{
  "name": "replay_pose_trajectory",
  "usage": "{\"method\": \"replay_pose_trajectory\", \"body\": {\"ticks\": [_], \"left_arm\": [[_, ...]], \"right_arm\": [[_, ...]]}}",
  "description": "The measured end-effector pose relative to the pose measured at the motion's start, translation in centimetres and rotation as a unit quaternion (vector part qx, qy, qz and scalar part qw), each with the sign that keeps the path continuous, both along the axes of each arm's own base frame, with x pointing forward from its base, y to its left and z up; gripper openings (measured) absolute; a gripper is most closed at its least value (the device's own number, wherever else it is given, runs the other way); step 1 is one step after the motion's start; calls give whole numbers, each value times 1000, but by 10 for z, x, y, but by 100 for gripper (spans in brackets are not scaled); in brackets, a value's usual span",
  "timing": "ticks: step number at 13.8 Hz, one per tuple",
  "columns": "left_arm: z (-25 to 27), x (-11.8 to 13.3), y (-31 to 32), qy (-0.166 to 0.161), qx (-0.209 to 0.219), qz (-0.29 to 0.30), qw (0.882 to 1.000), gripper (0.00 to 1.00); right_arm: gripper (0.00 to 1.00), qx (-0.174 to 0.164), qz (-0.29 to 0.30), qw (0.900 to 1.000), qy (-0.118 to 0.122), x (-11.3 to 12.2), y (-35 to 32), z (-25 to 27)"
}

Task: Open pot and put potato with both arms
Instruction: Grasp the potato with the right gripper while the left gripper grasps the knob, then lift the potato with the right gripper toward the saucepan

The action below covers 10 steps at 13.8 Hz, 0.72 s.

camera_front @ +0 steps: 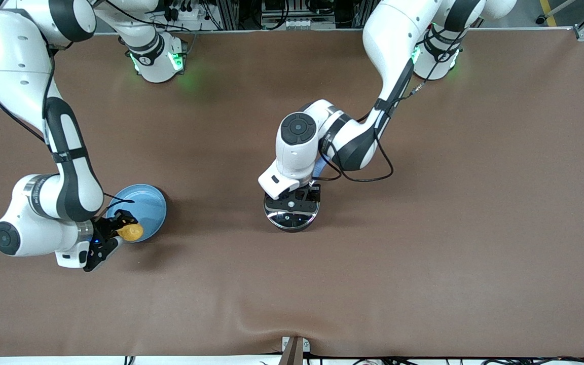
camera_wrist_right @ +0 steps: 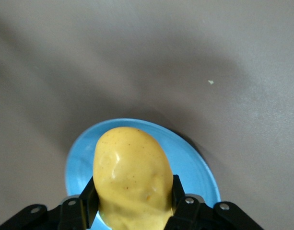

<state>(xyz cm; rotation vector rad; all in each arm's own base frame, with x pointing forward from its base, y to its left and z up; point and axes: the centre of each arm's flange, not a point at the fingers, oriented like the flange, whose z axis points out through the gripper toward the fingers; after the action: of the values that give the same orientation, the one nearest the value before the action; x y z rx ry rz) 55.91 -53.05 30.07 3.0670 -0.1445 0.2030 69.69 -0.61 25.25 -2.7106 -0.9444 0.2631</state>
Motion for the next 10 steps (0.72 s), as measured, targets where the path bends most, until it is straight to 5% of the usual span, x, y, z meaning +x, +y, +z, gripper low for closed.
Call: {"method": "replay_pose_trajectory", "body": {"ticks": [10], "left_arm": [[-3,0,1,18,-14,52,998,95]], "right_arm": [[62,-10,-78,997,11,-5,102,37]]}}
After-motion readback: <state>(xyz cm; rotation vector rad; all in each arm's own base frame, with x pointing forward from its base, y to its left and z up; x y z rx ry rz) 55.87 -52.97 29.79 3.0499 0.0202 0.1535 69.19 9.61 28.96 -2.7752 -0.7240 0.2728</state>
